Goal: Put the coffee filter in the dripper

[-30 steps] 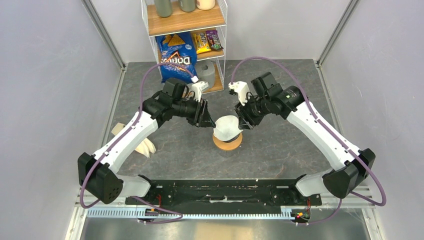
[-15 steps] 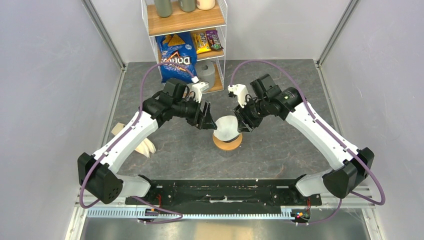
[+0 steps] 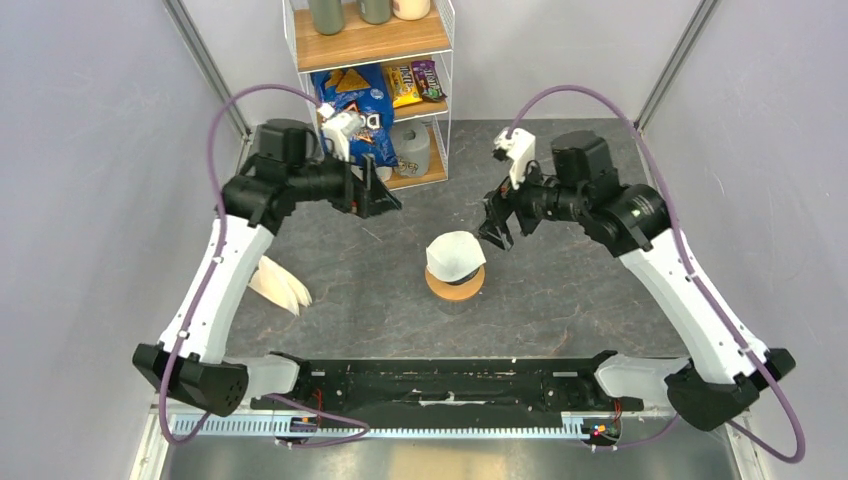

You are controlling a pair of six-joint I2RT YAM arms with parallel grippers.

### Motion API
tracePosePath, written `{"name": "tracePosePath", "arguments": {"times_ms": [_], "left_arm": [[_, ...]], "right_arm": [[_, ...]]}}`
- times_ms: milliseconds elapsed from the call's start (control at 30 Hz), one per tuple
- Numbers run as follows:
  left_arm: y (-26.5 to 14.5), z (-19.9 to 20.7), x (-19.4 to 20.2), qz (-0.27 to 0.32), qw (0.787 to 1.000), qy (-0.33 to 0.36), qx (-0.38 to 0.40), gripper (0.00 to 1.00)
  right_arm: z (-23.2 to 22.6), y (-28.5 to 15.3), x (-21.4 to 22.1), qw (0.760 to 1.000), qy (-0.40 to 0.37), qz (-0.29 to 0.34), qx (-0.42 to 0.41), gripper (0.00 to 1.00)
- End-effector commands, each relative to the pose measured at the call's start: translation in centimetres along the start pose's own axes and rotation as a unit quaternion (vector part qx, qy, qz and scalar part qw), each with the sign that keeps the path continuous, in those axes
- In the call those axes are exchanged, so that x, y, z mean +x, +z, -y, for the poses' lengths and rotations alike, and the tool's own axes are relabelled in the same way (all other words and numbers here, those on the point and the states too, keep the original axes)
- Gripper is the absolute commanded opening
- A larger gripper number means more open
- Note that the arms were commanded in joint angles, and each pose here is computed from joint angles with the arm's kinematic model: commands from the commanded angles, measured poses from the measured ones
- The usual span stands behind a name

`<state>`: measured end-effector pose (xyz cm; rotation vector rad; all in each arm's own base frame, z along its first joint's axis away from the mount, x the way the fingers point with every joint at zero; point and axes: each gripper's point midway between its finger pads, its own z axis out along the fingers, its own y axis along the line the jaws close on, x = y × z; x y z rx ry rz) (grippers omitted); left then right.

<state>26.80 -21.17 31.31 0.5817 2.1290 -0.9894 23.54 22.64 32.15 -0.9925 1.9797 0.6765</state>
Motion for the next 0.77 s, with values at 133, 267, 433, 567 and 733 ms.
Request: {"name": "tracePosePath", "arguments": {"times_ms": [133,267,433,567,733], "left_arm": [[-6.2,-3.5,-1.6,-0.014,0.996,-0.037,-0.074,0.93],[-7.3,-8.3,0.9,-0.053,0.983,-0.060,-0.166,0.94],[-7.7,-12.3,4.7,-0.086,0.965,-0.034,-0.245,0.95],[-7.6,-14.5,7.0,-0.098,0.953,-0.034,-0.286,0.95],[-8.0,-15.0,6.2,-0.074,0.948,-0.023,-0.307,0.96]], "right_arm": [[5.7,-4.4,-2.5,0.987,0.055,0.085,0.127,0.97],[9.7,-5.3,1.8,0.973,0.125,0.066,0.185,0.97],[12.2,-5.3,7.4,0.957,0.184,0.042,0.222,0.97],[12.2,-4.8,9.1,0.954,0.192,0.039,0.226,0.97],[12.1,-4.8,8.7,0.951,0.207,0.052,0.226,0.97]]}}
